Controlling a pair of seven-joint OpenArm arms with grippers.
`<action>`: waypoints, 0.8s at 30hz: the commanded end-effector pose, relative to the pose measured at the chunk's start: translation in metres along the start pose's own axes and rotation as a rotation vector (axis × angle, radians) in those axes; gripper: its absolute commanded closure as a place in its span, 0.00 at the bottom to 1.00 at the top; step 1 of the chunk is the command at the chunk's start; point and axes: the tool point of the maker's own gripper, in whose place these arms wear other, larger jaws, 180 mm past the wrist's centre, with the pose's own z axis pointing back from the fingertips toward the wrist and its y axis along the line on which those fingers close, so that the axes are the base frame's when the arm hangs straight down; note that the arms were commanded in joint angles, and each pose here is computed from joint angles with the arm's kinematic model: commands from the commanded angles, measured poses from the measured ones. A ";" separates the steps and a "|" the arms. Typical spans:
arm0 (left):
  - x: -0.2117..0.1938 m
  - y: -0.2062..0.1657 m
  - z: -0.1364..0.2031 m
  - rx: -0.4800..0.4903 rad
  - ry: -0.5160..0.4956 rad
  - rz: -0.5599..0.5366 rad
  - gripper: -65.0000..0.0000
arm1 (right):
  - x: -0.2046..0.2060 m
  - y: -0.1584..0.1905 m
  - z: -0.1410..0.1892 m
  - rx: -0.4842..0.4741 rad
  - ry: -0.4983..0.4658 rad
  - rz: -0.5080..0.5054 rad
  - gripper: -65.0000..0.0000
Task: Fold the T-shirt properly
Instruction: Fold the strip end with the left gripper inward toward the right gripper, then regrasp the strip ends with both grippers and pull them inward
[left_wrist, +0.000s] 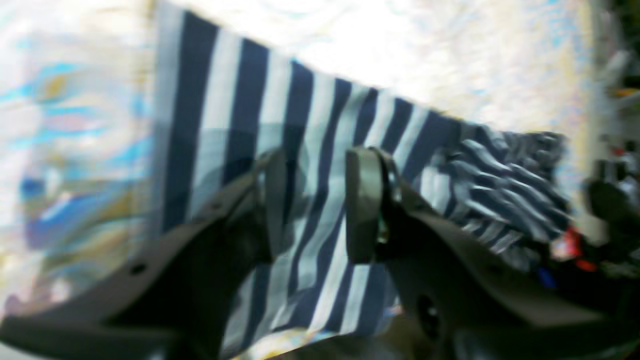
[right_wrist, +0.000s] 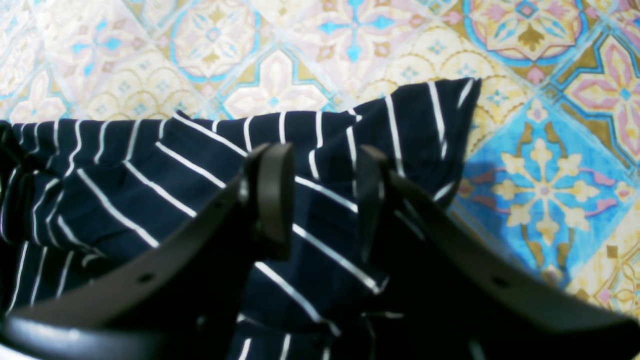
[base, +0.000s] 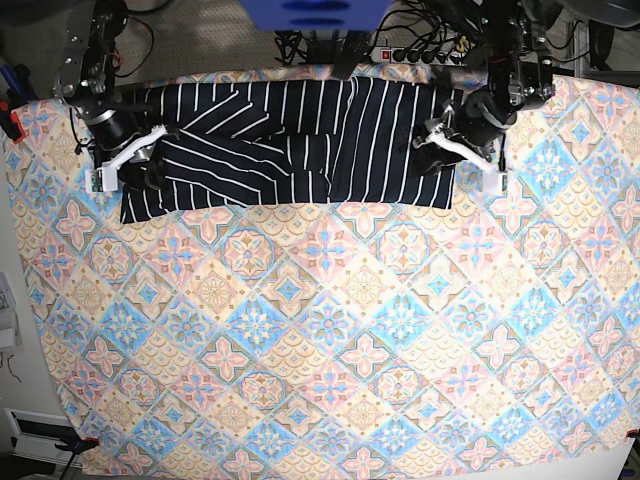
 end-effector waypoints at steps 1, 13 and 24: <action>0.009 0.005 0.008 0.005 -0.028 -0.017 0.69 | 0.015 -0.001 0.002 0.006 -0.049 0.011 0.69; 0.019 0.031 0.018 0.062 0.050 -0.121 0.40 | 0.014 0.000 0.001 0.008 -0.044 0.010 0.69; 0.000 0.060 0.001 0.110 0.142 -0.045 0.38 | 0.014 -0.001 0.002 0.005 -0.047 0.009 0.69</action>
